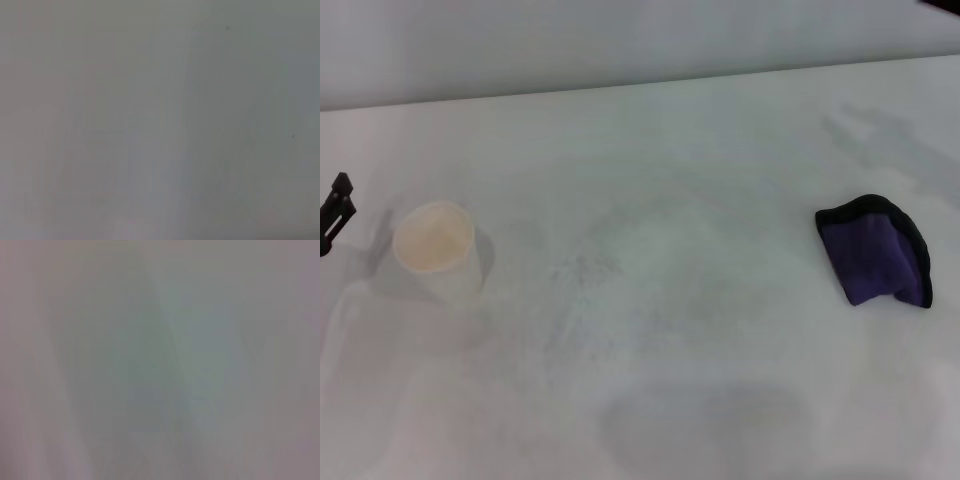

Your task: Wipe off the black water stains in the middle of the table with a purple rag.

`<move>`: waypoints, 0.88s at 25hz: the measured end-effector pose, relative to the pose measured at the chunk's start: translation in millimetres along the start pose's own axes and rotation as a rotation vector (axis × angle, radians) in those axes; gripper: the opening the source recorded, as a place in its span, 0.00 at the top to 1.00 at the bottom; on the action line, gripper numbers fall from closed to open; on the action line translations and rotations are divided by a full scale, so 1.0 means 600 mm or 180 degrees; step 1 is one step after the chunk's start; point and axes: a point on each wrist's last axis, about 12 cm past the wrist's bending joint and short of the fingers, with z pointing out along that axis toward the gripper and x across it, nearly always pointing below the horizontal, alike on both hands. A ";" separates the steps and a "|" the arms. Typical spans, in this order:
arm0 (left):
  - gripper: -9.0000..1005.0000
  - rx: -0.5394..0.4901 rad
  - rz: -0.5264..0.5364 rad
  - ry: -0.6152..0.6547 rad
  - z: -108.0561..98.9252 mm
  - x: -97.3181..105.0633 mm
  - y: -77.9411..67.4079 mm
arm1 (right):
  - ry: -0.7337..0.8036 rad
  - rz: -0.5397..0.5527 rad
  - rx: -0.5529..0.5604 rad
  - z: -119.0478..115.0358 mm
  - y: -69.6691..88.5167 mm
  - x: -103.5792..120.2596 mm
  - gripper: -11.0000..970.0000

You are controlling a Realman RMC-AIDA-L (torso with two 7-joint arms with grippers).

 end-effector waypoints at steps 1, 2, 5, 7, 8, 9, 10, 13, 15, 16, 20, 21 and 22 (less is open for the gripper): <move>0.17 0.0001 0.0000 0.0001 0.000 0.000 0.000 | -0.0121 -0.0043 -0.0015 -0.008 -0.002 0.005 0.50; 0.17 0.0002 0.0000 0.0002 0.000 0.000 0.000 | -0.0219 -0.0136 -0.0021 -0.015 -0.003 0.013 0.50; 0.17 0.0001 -0.0004 0.0002 0.000 0.000 -0.001 | -0.0509 -0.0501 0.0009 -0.029 -0.003 0.040 0.50; 0.17 -0.0001 -0.0007 0.0001 0.000 0.001 -0.001 | -0.0737 -0.0727 0.0086 -0.036 -0.002 0.059 0.50; 0.17 -0.0003 -0.0009 0.0001 0.000 0.001 -0.001 | -0.0850 -0.0854 0.0148 -0.041 -0.002 0.068 0.50; 0.17 -0.0008 -0.0012 0.0001 0.000 0.001 -0.001 | -0.0939 -0.0949 0.0205 -0.044 -0.002 0.075 0.50; 0.17 -0.0013 -0.0015 0.0001 -0.001 0.001 -0.001 | -0.1041 -0.1117 0.0289 -0.047 -0.001 0.088 0.50; 0.17 -0.0018 -0.0017 0.0004 -0.002 0.002 0.000 | -0.1328 -0.1560 0.0601 -0.057 0.006 0.121 0.50; 0.17 -0.0017 -0.0020 0.0004 -0.002 0.002 -0.001 | -0.1507 -0.1857 0.0866 -0.063 0.015 0.142 0.50; 0.17 -0.0016 -0.0021 0.0003 -0.002 0.002 -0.002 | -0.1582 -0.1998 0.1021 -0.066 0.021 0.154 0.50; 0.17 -0.0014 -0.0017 0.0013 0.003 0.001 -0.002 | -0.1780 -0.2503 0.1581 -0.074 0.049 0.189 0.50; 0.17 -0.0014 -0.0017 0.0012 0.004 0.000 -0.003 | -0.1787 -0.2542 0.1671 -0.075 0.056 0.196 0.50; 0.17 -0.0013 -0.0018 0.0009 0.004 0.000 -0.003 | -0.1781 -0.2571 0.1728 -0.076 0.060 0.201 0.50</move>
